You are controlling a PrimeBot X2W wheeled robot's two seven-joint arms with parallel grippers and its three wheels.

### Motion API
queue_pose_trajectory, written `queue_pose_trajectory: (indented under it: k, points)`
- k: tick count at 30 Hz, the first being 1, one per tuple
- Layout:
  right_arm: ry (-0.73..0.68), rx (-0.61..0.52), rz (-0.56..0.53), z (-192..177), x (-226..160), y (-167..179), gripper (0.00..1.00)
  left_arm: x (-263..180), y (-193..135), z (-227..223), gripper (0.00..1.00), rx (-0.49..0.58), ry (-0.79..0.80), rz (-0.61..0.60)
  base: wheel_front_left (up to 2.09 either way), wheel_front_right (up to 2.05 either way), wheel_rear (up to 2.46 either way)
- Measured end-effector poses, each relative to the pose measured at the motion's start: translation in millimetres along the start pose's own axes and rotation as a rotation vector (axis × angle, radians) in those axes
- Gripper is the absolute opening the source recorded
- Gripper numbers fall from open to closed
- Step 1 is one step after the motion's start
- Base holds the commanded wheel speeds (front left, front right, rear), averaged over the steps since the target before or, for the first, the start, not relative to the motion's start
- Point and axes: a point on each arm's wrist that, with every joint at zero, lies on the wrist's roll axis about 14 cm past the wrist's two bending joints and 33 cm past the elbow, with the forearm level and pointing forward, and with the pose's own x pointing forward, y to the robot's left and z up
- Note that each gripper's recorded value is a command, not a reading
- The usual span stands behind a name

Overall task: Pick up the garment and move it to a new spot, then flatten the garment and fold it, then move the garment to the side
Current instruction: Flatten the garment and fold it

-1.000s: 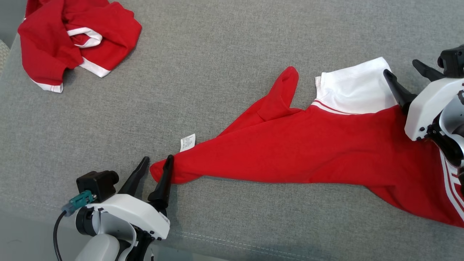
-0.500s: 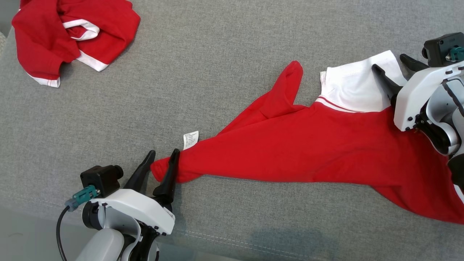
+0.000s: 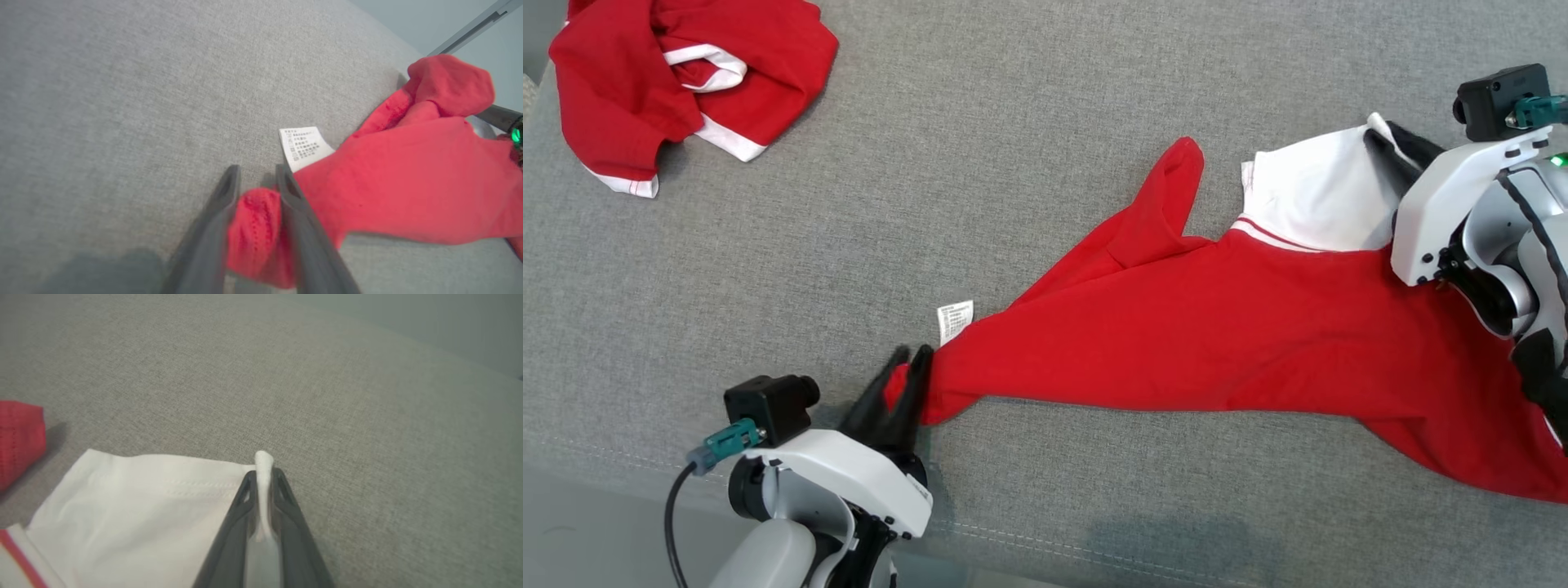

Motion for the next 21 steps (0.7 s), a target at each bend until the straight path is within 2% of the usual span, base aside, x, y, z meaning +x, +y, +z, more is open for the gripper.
queue_pose_trajectory:
  k: [5,8,15,18,21]
  points:
    - [-0.039,0.033,-0.016,6,-4,-6,0.00,-6,-3,-4,0.00,-0.012,-0.001,-0.003,0.00,0.00,0.00]
    - [-0.110,0.092,-0.049,13,-13,-18,0.00,-11,-8,8,0.00,-0.010,-0.052,-0.018,0.00,0.00,0.00]
    - [-0.306,0.238,-0.133,5,-63,-46,0.00,-29,-20,38,0.00,0.046,-0.149,-0.053,0.00,0.00,0.00]
    - [-0.335,0.297,-0.169,-13,-93,-53,0.00,-32,-35,40,0.00,0.070,-0.135,-0.108,0.00,0.00,0.00]
    - [-0.304,0.332,-0.181,-20,-106,-57,0.00,-20,-46,49,0.00,0.131,-0.103,-0.170,0.00,0.00,0.00]
